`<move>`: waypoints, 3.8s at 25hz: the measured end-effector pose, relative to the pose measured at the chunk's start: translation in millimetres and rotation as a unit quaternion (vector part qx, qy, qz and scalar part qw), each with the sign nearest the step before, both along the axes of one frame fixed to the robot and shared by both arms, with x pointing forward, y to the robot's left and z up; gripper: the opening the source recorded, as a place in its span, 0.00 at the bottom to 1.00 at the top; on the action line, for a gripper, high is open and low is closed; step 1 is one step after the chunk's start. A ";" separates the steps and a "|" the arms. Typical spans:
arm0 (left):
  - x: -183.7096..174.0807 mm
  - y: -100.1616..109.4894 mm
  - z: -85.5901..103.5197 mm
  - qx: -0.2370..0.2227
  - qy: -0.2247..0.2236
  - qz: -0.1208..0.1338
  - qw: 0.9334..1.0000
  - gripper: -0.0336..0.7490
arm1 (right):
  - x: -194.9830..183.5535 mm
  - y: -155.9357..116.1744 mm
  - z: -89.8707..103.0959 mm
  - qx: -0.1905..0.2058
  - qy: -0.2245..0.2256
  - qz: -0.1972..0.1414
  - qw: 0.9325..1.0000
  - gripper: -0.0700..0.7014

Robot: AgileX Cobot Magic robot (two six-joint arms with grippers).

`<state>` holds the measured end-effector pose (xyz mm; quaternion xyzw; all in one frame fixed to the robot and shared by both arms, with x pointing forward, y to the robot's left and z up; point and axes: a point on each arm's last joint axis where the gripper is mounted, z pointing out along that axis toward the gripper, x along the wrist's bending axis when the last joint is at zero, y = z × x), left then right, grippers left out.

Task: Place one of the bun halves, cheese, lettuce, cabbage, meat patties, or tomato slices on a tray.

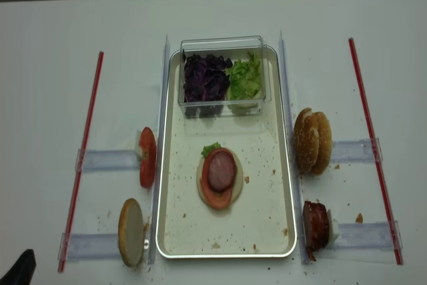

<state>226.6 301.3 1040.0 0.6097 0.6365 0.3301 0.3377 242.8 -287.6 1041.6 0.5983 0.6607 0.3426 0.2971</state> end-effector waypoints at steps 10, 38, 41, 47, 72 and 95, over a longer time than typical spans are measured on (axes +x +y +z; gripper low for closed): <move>0.0 0.0 0.0 0.000 0.000 0.000 1.000 0.67 | -8.2 0.3 0.1 0.002 -0.030 -0.002 1.000 0.83; 0.0 0.0 0.0 0.000 0.000 0.000 1.000 0.67 | -12.3 -1.1 -0.2 0.012 -0.041 -0.009 0.999 0.83; 0.0 0.0 0.0 0.000 0.000 0.000 1.000 0.67 | -12.3 -1.1 -0.2 0.012 -0.041 -0.009 0.999 0.83; 0.0 0.0 0.0 0.000 0.000 0.000 1.000 0.67 | -12.3 -1.1 -0.2 0.012 -0.041 -0.009 0.999 0.83; 0.0 0.0 0.0 0.000 0.000 0.000 1.000 0.67 | -12.3 -1.1 -0.2 0.013 -0.041 -0.010 0.999 0.83; 0.0 0.0 0.0 0.000 0.000 0.000 1.000 0.67 | -12.3 -1.1 -0.2 0.013 -0.041 -0.010 0.999 0.83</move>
